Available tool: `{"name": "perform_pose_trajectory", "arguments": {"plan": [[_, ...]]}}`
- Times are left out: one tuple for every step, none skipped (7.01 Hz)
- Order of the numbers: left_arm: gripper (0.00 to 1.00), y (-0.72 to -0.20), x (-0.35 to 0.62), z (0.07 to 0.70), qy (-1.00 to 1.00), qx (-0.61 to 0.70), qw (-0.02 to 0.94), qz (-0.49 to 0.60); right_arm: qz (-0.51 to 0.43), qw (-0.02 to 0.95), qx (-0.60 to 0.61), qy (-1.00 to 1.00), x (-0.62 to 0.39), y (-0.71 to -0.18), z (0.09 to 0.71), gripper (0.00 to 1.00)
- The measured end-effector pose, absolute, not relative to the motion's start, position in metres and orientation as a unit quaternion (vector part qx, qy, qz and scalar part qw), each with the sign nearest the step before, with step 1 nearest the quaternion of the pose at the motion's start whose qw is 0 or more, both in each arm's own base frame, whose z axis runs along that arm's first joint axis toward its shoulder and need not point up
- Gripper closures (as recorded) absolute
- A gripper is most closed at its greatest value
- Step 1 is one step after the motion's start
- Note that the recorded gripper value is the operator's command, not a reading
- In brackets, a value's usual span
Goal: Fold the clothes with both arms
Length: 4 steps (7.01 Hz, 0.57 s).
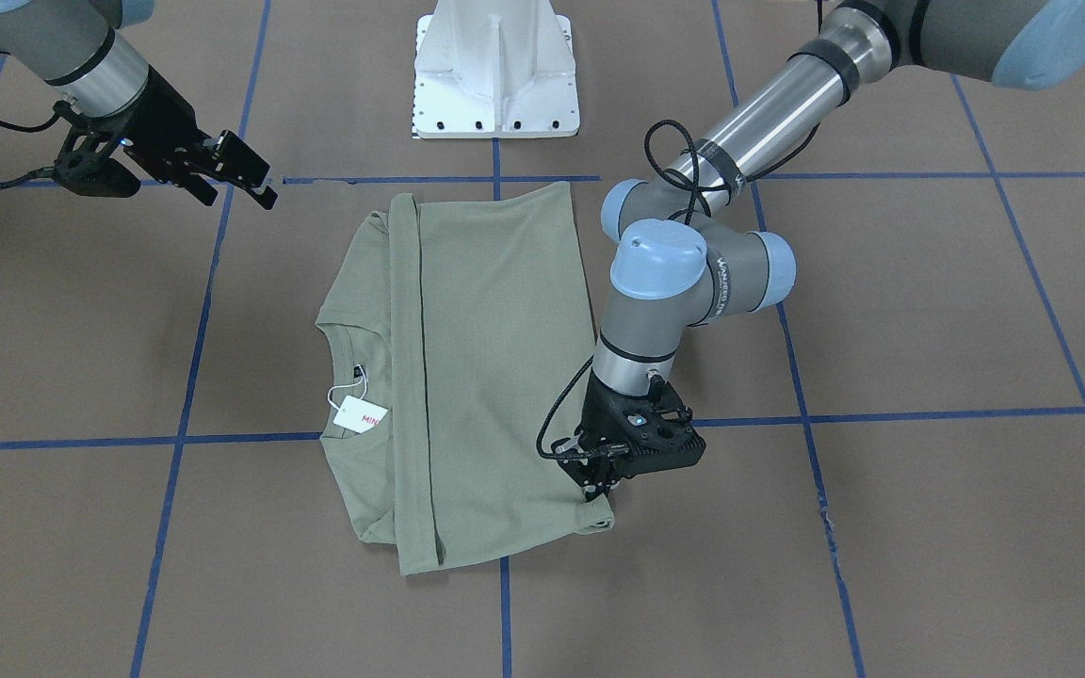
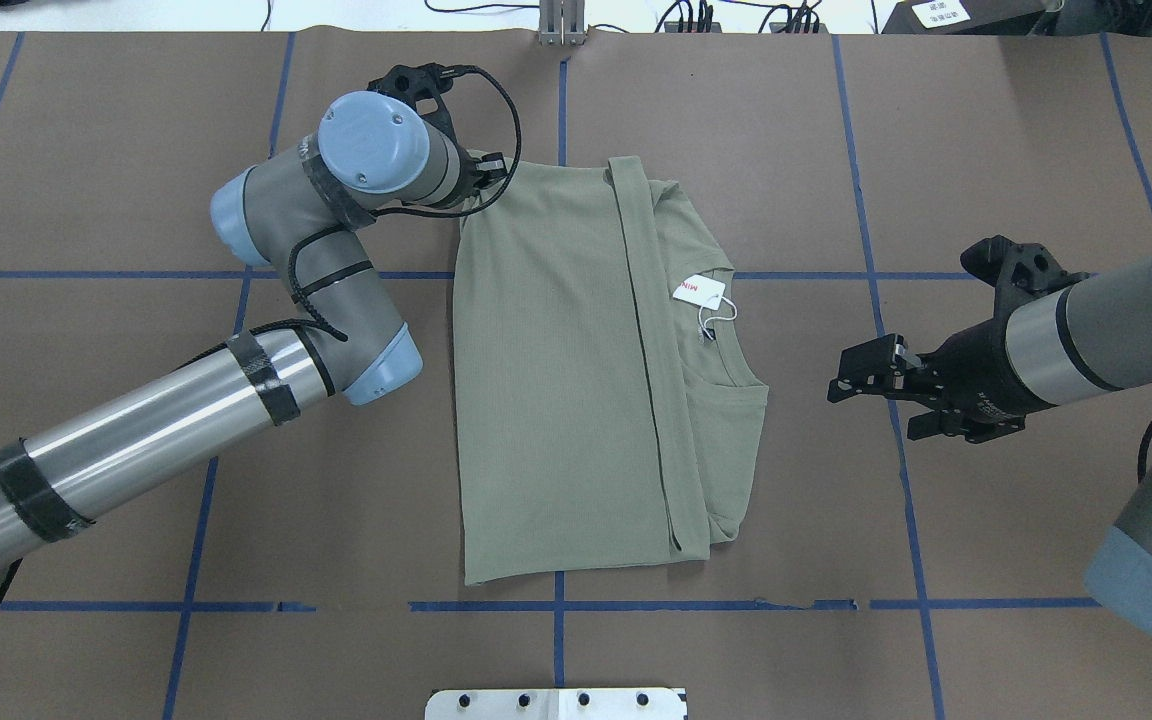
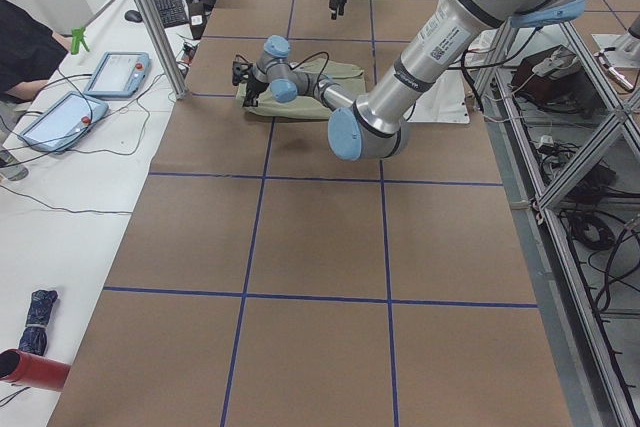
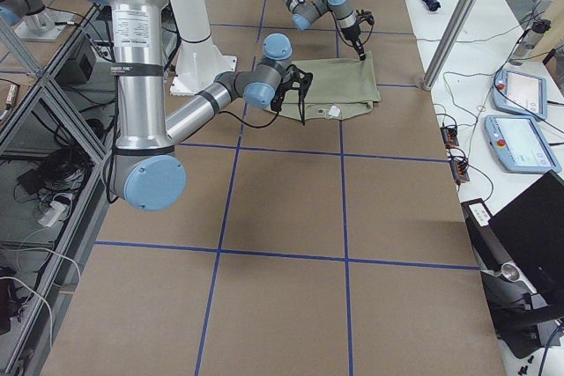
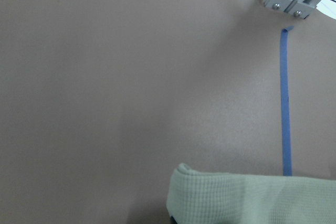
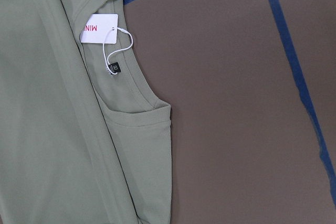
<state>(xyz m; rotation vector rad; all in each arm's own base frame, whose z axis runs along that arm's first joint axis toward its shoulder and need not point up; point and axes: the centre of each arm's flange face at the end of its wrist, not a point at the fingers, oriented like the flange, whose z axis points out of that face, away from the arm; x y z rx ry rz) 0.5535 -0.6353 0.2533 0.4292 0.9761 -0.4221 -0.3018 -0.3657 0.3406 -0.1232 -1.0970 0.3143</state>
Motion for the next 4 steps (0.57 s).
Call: {"name": "perform_pose_trajectory", "arguments": {"plan": [[0.0, -0.639, 0.556, 0.256, 0.462, 0.209, 0.838, -0.202, 0.149, 0.84, -0.057, -0.519, -0.302, -0.366, 0.34, 0.0], [0.0, -0.641, 0.557, 0.257, 0.46, 0.215, 0.837, -0.204, 0.15, 0.84, -0.054, -0.518, -0.303, -0.367, 0.34, 0.0], [0.0, -0.644, 0.554, 0.257, 0.456, 0.224, 0.836, -0.206, 0.154, 0.84, -0.045, -0.518, -0.305, -0.369, 0.339, 0.0], [0.0, -0.65, 0.547, 0.257, 0.454, 0.228, 0.837, -0.202, 0.156, 0.841, -0.037, -0.518, -0.311, -0.374, 0.336, 0.0]]}}
